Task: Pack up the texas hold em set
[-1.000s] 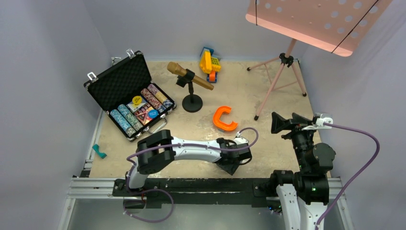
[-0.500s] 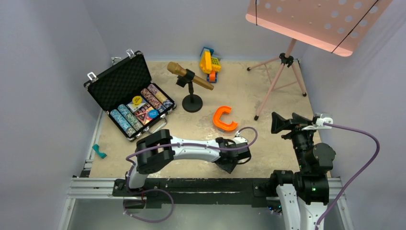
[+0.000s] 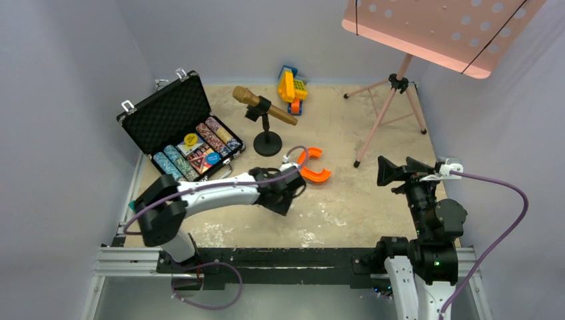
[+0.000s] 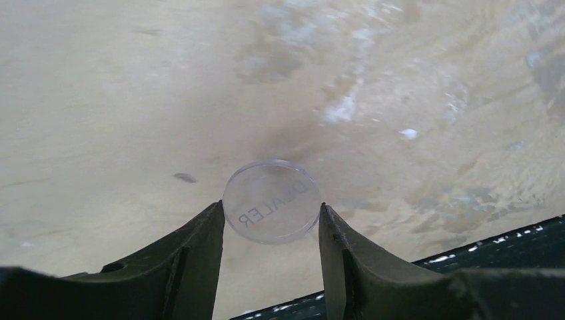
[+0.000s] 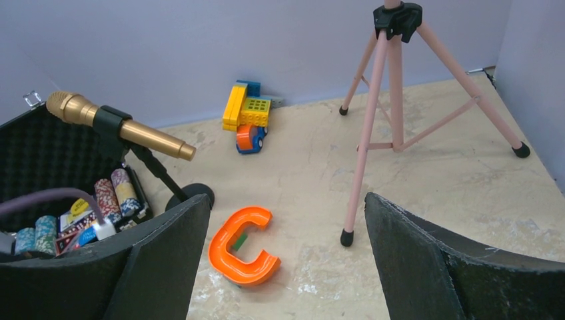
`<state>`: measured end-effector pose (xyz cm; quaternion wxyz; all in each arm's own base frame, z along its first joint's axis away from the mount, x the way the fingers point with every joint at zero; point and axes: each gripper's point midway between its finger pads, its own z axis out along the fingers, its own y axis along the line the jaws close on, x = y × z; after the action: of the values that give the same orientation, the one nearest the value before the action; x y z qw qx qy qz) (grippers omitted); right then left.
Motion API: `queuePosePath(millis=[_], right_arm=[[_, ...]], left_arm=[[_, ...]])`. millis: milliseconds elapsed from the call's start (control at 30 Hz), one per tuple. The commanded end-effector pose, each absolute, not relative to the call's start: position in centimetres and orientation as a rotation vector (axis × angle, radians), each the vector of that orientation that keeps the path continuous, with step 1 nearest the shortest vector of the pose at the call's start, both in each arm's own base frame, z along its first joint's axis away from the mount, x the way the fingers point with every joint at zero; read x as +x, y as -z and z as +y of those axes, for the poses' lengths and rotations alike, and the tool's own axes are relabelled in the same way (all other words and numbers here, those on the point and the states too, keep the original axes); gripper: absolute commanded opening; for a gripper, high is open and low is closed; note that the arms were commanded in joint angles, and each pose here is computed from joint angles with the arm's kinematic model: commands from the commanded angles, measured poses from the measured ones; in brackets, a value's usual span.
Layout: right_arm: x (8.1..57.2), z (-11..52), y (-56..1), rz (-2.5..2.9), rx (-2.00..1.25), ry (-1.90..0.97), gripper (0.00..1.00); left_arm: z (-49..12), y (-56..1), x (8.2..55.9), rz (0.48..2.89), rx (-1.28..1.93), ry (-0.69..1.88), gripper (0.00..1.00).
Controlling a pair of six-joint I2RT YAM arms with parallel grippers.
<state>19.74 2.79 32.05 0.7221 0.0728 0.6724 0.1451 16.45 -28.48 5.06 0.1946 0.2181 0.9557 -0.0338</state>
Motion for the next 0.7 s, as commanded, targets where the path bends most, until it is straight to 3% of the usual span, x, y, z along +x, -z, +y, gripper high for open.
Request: queuePosePath(millis=[0,233,667], right_arm=[[19.4,2.8,-32.9,1.456,0.150,-0.316,0.90],[19.4,2.8,-33.0,1.450,0.151,-0.316,0.91],[19.4,2.7,-33.1,1.446,0.155,-0.317,0.91]], left_arm=[[-22.5,-8.6,20.2,2.617,0.517,0.057,0.29],[-12.2,-12.5,25.9,2.619,0.235,0.016,0.29],[-0.6,-15.0,35.9,2.524,-0.126,-0.136,0.26]])
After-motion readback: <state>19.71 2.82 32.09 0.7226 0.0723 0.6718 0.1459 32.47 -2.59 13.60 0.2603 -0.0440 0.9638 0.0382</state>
